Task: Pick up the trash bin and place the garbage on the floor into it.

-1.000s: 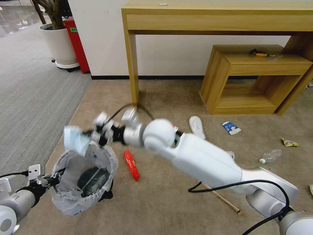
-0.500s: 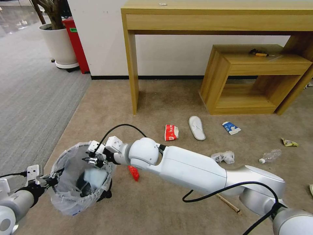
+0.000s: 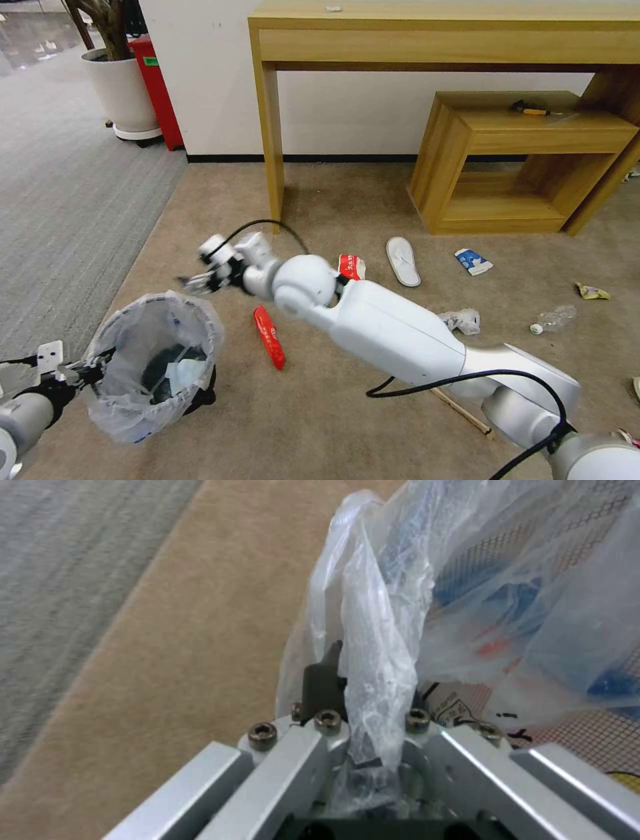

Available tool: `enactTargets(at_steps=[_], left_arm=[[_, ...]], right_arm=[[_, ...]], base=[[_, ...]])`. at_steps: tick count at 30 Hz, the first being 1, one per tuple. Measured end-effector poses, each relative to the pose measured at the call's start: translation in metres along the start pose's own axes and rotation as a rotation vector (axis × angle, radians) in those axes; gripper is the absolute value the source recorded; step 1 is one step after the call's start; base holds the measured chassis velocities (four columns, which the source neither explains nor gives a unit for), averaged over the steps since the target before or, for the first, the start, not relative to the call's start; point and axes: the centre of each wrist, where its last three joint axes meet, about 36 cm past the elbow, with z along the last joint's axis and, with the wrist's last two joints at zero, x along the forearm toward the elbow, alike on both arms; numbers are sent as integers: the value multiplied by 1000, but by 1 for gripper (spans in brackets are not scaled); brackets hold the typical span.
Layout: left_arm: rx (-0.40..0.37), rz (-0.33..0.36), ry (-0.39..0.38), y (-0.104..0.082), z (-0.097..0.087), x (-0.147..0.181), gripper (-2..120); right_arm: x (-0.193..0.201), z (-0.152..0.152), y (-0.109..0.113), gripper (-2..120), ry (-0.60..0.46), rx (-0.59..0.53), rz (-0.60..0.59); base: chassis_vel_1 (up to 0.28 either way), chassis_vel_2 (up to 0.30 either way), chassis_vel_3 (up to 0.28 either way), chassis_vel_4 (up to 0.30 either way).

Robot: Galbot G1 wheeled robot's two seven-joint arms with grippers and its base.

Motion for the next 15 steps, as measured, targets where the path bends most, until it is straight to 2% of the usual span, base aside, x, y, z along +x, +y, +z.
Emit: enactTargets(at_steps=[1, 4, 5, 6, 9, 10, 12, 15], left_arm=[[0, 0, 0, 0, 0, 0, 0], [11, -21, 2, 12, 0, 2, 0], [13, -27, 1, 15, 0, 3, 0], [13, -27, 1, 15, 0, 3, 0], [14, -31, -6, 17, -2, 7, 0], [14, -31, -6, 17, -2, 7, 0], [9, -24, -14, 13, -3, 9, 0], [3, -16, -19, 8, -4, 12, 0]], right_arm=[[0, 0, 0, 99, 0, 0, 0], [-13, 65, -21, 100, 98, -63, 77], [-17, 81, -24, 100, 120, -71, 91], [-17, 81, -24, 100, 120, -71, 91], [-35, 138, -29, 100, 186, -94, 101], [-35, 138, -29, 100, 186, -94, 101], [-49, 166, -27, 100, 233, -119, 101], [-65, 185, -20, 100, 258, -136, 95]], base=[[0, 0, 0, 0], [0, 0, 0, 0], [0, 0, 0, 0], [0, 0, 0, 0], [0, 0, 0, 0], [0, 0, 0, 0], [0, 0, 0, 0], [0, 0, 0, 0]])
